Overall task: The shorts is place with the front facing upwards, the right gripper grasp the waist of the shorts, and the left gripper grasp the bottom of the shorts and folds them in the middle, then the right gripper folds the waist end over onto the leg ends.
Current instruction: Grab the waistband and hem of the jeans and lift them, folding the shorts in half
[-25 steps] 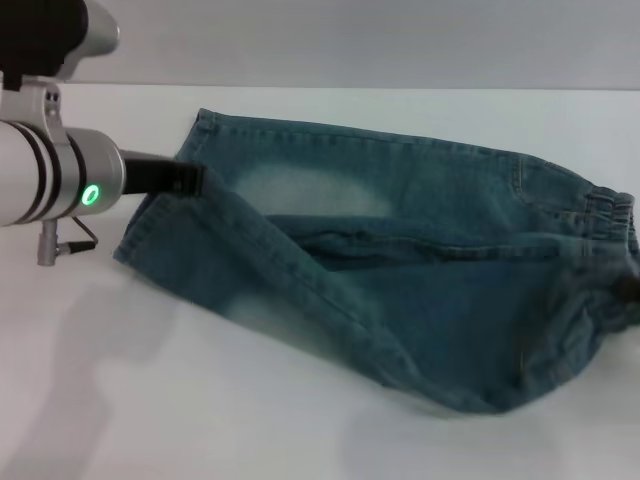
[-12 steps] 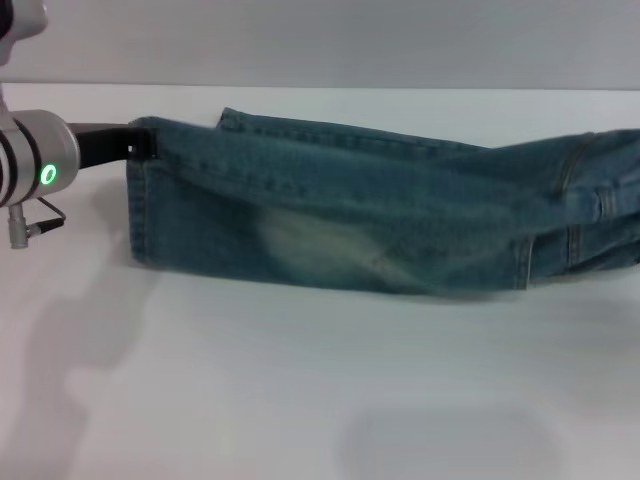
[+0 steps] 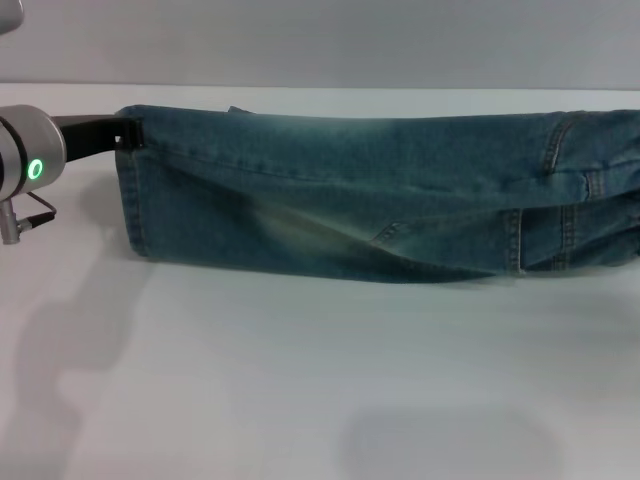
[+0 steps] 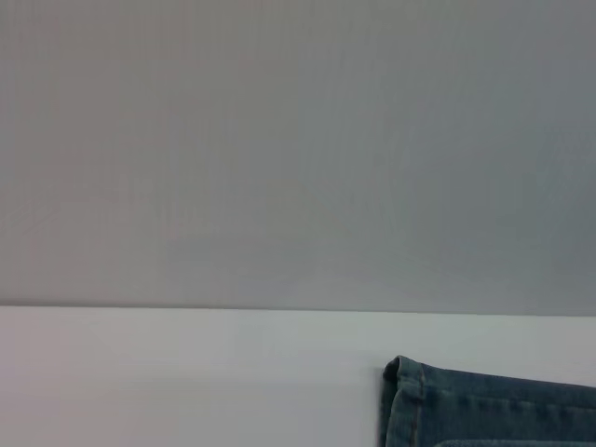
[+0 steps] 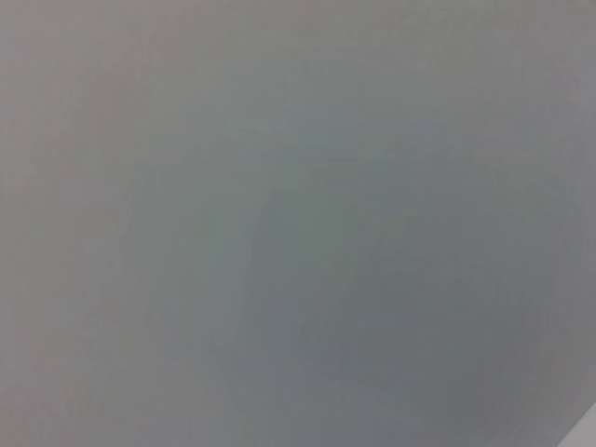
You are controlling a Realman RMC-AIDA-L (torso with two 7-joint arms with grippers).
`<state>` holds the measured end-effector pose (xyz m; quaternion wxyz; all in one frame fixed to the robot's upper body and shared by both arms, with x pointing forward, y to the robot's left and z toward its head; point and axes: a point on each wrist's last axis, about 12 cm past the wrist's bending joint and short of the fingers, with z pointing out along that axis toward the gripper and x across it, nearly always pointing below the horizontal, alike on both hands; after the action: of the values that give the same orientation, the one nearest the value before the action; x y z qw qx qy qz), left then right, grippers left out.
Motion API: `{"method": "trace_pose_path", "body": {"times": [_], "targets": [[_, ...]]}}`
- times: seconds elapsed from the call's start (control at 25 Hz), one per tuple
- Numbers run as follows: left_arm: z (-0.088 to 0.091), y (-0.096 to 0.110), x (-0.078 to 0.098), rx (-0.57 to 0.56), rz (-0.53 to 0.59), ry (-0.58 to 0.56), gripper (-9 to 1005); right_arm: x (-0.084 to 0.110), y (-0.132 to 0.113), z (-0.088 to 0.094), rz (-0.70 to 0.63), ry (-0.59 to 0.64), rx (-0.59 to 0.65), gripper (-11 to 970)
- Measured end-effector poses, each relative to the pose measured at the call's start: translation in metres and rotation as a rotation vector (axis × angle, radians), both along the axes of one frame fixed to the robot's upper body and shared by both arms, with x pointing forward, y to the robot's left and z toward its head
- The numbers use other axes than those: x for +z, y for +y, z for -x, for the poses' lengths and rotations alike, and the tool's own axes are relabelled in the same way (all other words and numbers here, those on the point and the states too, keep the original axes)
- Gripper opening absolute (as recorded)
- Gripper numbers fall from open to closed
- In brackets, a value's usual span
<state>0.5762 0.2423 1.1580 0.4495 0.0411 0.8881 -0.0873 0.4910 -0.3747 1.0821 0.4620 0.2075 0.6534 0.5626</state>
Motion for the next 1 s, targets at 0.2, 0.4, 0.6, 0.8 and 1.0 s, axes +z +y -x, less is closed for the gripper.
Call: {"method": "trace_pose_path", "body": {"times": [0.2, 0.4, 0.6, 0.8, 1.0], "targets": [[-0.002, -0.002, 0.0, -0.005, 0.006, -0.011, 83, -0.003, -0.002, -0.001, -0.003, 0.011, -0.027, 6], [-0.01, -0.008, 0.001, -0.012, 0.039, -0.028, 84, -0.002, -0.004, -0.005, -0.026, -0.013, -0.083, 22], [-0.016, -0.012, -0.002, -0.02, 0.047, -0.029, 85, -0.001, -0.006, -0.013, -0.042, -0.036, -0.141, 38], [-0.022, -0.017, -0.01, -0.023, 0.078, -0.021, 86, -0.002, -0.006, -0.02, -0.036, -0.033, -0.167, 54], [-0.025, -0.018, -0.012, -0.023, 0.09, -0.026, 88, -0.007, -0.004, -0.026, -0.034, -0.015, -0.198, 70]]}}
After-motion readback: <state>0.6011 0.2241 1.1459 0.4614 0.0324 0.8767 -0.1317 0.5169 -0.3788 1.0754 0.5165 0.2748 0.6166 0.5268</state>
